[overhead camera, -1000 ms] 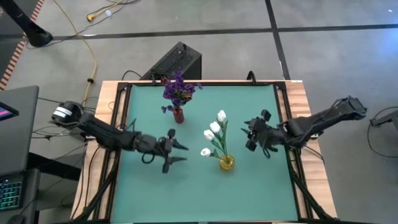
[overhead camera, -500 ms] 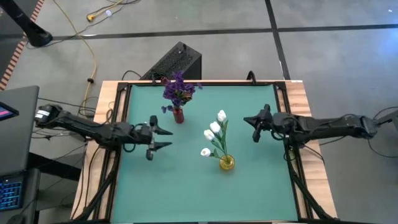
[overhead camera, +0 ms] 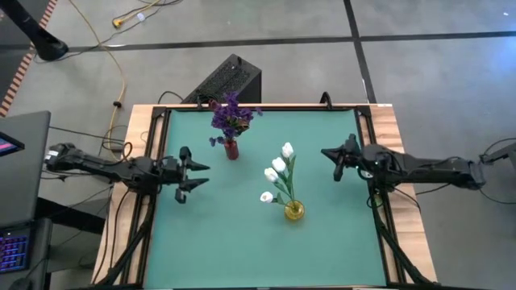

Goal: Sort flowers into vase by color
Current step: Return to Home Position

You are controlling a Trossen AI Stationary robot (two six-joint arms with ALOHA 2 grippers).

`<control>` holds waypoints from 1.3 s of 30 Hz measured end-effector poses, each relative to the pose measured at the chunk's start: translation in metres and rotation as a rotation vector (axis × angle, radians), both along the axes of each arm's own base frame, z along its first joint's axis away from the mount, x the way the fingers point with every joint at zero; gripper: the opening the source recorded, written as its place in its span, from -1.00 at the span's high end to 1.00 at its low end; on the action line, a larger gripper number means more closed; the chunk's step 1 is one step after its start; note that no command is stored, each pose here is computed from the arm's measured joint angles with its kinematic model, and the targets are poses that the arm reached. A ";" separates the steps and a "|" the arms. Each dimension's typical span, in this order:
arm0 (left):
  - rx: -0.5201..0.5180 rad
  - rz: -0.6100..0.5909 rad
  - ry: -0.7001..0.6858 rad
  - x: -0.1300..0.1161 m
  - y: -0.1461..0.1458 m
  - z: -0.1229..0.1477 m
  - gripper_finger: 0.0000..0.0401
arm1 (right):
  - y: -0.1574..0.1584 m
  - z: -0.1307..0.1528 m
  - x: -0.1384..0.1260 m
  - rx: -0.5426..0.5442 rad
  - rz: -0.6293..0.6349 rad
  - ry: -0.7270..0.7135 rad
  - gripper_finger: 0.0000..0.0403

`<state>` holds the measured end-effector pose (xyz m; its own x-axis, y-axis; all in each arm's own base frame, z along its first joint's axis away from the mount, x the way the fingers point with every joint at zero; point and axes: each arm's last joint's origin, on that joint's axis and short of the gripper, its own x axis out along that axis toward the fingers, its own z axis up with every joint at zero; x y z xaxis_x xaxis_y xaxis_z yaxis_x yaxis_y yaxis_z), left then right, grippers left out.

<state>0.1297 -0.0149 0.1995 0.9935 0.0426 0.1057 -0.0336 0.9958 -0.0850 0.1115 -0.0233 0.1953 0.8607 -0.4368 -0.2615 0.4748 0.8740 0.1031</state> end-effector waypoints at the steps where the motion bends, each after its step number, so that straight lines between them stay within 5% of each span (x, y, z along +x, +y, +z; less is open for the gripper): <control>1: 0.002 0.005 0.009 -0.002 0.000 -0.001 0.10 | 0.000 -0.002 0.000 -0.001 0.001 -0.011 0.89; 27: -0.002 0.030 0.113 -0.011 0.003 -0.019 0.10 | 0.005 -0.033 -0.008 0.036 0.122 -0.178 0.90; 35: -0.017 -0.010 0.115 -0.011 0.002 -0.019 0.10 | 0.008 -0.035 -0.007 0.163 0.146 -0.209 0.90; 39: -0.016 -0.040 0.116 -0.011 0.001 -0.019 0.10 | 0.013 -0.038 -0.004 0.086 0.213 -0.198 0.90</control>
